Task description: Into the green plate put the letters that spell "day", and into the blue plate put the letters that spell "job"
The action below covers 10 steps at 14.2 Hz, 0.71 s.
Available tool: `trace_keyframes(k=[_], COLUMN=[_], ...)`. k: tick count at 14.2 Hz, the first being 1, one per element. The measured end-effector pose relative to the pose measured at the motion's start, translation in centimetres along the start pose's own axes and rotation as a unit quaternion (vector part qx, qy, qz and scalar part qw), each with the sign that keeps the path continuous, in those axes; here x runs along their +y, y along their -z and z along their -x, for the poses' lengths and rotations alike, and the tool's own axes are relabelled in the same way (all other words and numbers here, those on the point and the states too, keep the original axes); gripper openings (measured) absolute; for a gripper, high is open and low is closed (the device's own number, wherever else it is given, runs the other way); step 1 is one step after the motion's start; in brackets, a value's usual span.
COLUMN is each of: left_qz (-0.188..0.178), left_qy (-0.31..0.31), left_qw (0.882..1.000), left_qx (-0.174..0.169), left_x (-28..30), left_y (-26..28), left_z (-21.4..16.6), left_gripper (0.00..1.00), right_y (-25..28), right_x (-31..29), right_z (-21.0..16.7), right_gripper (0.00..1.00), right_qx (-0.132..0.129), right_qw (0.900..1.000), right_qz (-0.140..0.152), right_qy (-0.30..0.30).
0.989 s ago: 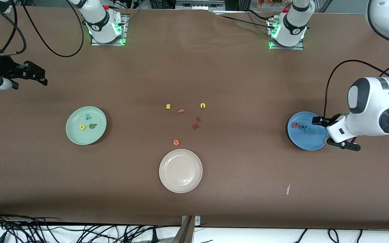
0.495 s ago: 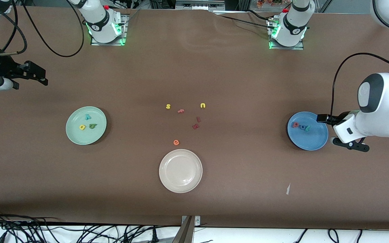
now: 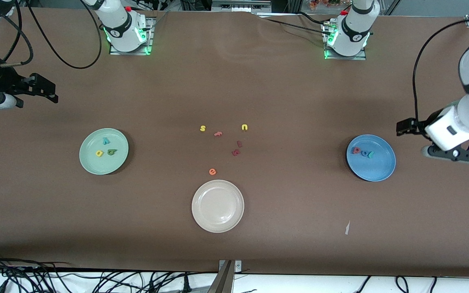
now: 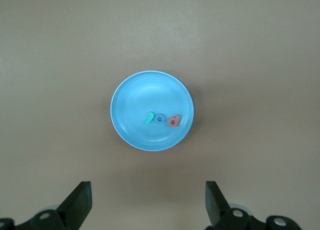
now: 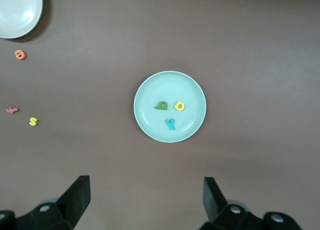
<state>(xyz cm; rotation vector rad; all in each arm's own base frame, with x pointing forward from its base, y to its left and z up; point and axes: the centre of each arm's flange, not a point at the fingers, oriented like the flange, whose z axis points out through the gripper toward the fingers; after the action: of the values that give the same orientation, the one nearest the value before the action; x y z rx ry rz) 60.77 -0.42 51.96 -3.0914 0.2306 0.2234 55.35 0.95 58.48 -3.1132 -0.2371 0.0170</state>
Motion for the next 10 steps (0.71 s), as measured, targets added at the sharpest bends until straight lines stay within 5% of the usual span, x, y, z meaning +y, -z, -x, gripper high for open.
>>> trace_keyframes(k=[3,10], left_qz=[-0.004,-0.002], left_qy=[-0.003,0.001], left_qw=[1.000,1.000], left_qx=[0.017,-0.009], left_x=[0.9,0.6], left_y=[3.2,2.3], left_z=[2.5,3.8], left_gripper=[1.00,1.00], right_y=[0.0,0.0], right_x=[0.0,0.0], right_z=[0.0,0.0], right_gripper=[1.00,1.00], right_qx=[0.000,0.000], right_qw=[1.000,1.000], right_qz=[0.000,0.000], right_qy=[0.000,0.000])
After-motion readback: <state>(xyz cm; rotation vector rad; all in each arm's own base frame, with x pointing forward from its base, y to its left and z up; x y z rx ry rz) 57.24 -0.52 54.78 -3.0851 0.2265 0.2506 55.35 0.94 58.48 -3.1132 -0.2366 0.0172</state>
